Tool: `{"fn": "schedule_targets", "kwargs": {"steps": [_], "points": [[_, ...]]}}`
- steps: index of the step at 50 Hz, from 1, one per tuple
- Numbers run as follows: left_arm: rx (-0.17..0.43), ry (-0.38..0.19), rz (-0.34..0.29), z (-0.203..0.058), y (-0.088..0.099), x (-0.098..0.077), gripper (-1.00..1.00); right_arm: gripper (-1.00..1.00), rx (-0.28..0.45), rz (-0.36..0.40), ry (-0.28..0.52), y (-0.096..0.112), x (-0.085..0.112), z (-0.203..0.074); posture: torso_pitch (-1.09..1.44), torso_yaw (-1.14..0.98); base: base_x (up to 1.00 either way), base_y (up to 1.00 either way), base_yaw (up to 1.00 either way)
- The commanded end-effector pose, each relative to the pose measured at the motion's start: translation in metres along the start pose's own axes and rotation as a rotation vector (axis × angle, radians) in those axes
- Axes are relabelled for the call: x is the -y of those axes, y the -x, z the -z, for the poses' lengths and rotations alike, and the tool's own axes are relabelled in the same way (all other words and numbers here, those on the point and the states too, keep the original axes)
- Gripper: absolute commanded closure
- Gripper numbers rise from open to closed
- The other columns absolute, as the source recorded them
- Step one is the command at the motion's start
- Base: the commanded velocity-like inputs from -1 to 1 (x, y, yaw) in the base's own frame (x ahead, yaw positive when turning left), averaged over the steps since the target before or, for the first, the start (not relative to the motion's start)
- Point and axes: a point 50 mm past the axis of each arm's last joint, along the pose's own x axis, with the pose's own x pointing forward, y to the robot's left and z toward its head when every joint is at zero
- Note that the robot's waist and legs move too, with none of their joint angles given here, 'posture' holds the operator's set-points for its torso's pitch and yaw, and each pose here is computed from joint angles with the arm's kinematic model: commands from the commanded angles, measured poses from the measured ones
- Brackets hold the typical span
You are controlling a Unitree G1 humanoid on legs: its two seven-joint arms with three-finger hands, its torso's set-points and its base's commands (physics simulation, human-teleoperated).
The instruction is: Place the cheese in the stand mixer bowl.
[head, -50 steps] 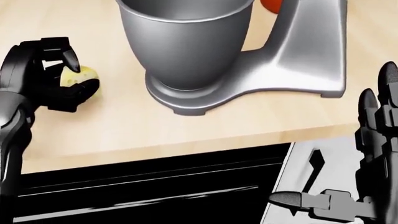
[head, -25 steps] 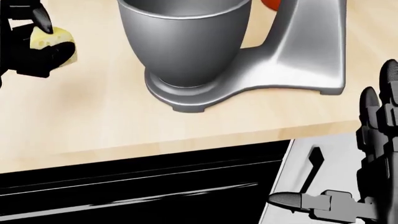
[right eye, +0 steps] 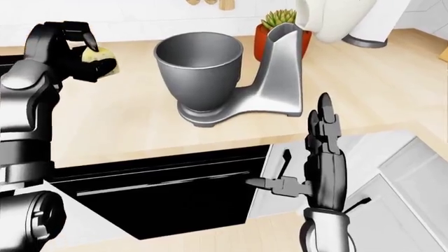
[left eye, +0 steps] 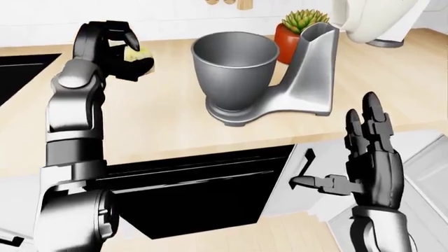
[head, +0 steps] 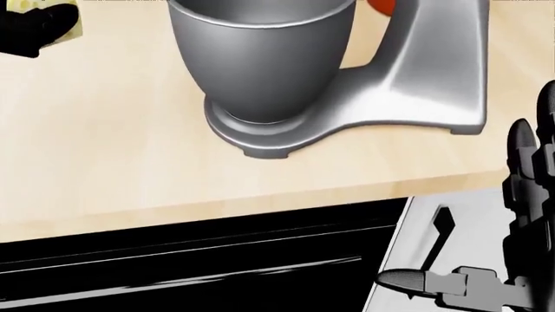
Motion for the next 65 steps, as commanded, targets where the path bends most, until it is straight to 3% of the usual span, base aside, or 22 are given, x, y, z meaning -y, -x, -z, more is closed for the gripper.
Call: {"fn": "schedule_targets", "kwargs": {"steps": [1, 3, 15, 30, 41, 50, 60, 62, 65], "points": [[0.130, -0.006, -0.029, -0.031, 0.001, -0.007, 1.00, -0.97, 0.078, 0.002, 0.001, 0.000, 0.000, -0.013, 0.00, 0.00, 0.00, 0.00, 0.00], [0.173, 0.017, -0.042, -0.038, -0.002, -0.008, 1.00, -0.97, 0.078, 0.001, 0.001, 0.000, 0.000, -0.013, 0.00, 0.00, 0.00, 0.00, 0.00], [0.214, 0.022, -0.035, -0.058, -0.010, -0.001, 1.00, -0.96, 0.082, -0.011, 0.000, 0.000, -0.002, -0.014, 0.00, 0.00, 0.00, 0.00, 0.00], [0.233, 0.013, 0.006, -0.078, -0.022, 0.016, 1.00, -0.96, 0.084, -0.021, -0.006, -0.001, -0.003, -0.013, 0.00, 0.00, 0.00, 0.00, 0.00], [0.252, 0.024, 0.056, -0.087, -0.019, 0.036, 1.00, -0.96, 0.088, -0.023, -0.008, -0.001, -0.003, -0.014, 0.00, 0.00, 0.00, 0.00, 0.00], [0.272, 0.048, 0.044, -0.090, -0.021, 0.043, 1.00, -0.97, 0.093, -0.019, -0.007, 0.002, -0.001, -0.016, 0.00, 0.00, 0.00, 0.00, 0.00], [0.317, 0.125, 0.049, -0.099, -0.023, 0.054, 1.00, -0.97, 0.096, -0.020, -0.009, 0.002, 0.000, -0.017, 0.00, 0.00, 0.00, 0.00, 0.00], [0.332, 0.179, 0.046, -0.103, -0.024, 0.056, 1.00, -0.96, 0.099, -0.020, -0.010, 0.002, 0.000, -0.018, 0.00, 0.00, 0.00, 0.00, 0.00], [0.341, 0.191, 0.051, -0.103, -0.025, 0.060, 1.00, -0.96, 0.103, -0.019, -0.010, 0.003, 0.001, -0.019, 0.00, 0.00, 0.00, 0.00, 0.00]]}}
